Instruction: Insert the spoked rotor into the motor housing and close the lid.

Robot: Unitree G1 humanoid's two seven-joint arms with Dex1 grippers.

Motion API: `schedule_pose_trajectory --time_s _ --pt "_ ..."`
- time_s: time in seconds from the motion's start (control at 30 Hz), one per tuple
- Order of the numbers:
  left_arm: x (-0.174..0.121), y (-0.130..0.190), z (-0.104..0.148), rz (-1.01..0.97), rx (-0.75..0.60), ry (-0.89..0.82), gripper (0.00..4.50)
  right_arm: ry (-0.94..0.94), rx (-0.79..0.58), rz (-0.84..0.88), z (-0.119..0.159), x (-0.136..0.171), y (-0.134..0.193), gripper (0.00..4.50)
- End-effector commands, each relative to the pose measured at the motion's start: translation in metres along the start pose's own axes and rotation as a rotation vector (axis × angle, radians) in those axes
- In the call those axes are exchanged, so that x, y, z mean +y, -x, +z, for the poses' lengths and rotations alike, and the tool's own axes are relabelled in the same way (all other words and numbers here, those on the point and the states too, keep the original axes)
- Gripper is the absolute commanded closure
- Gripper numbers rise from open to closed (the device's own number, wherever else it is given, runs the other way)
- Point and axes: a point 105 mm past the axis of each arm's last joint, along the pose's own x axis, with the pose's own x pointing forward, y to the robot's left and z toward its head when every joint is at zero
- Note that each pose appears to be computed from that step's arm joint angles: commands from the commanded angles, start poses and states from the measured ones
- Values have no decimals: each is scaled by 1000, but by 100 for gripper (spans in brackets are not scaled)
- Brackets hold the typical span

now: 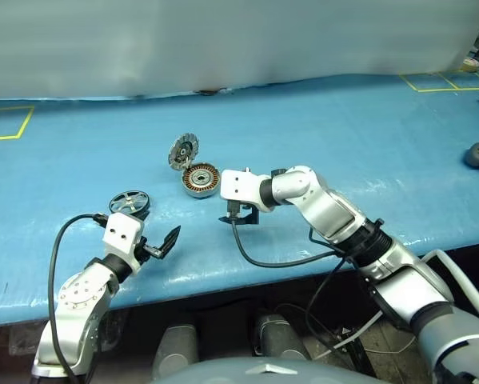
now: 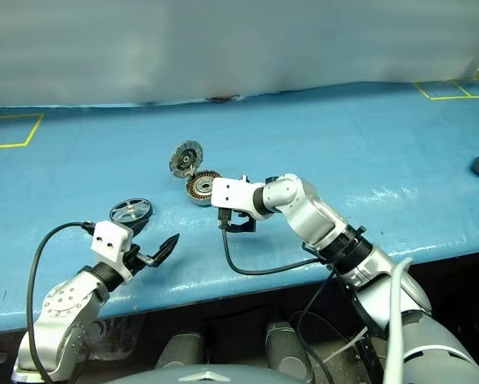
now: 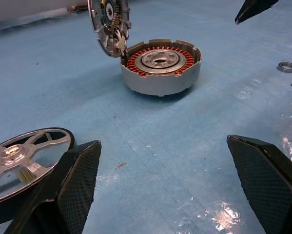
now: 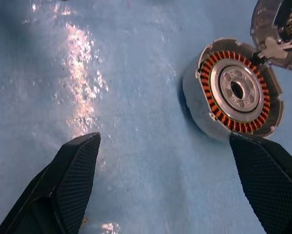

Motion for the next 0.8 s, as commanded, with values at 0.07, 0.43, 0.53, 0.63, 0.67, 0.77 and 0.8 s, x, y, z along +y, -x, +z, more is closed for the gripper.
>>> schedule_pose_trajectory --time_s 0.07,0.43,0.53,0.63,0.67,0.77,0.8 --pt "-2 1 9 5 -43 -20 0 135 30 53 12 -14 -4 6" --pt "-3 7 7 19 -45 -20 0 355 105 145 28 -28 -20 6" --pt "-4 8 6 23 -45 -20 0 392 134 175 26 -28 -26 6" --pt "-4 9 6 25 -47 -18 0 411 153 185 25 -30 -30 6" --pt "-4 9 5 27 -47 -17 0 418 161 187 25 -32 -32 6" --pt "-5 11 4 32 -47 -13 0 437 182 190 24 -35 -35 6" --pt "-5 11 4 33 -47 -11 0 442 186 189 24 -36 -35 6"
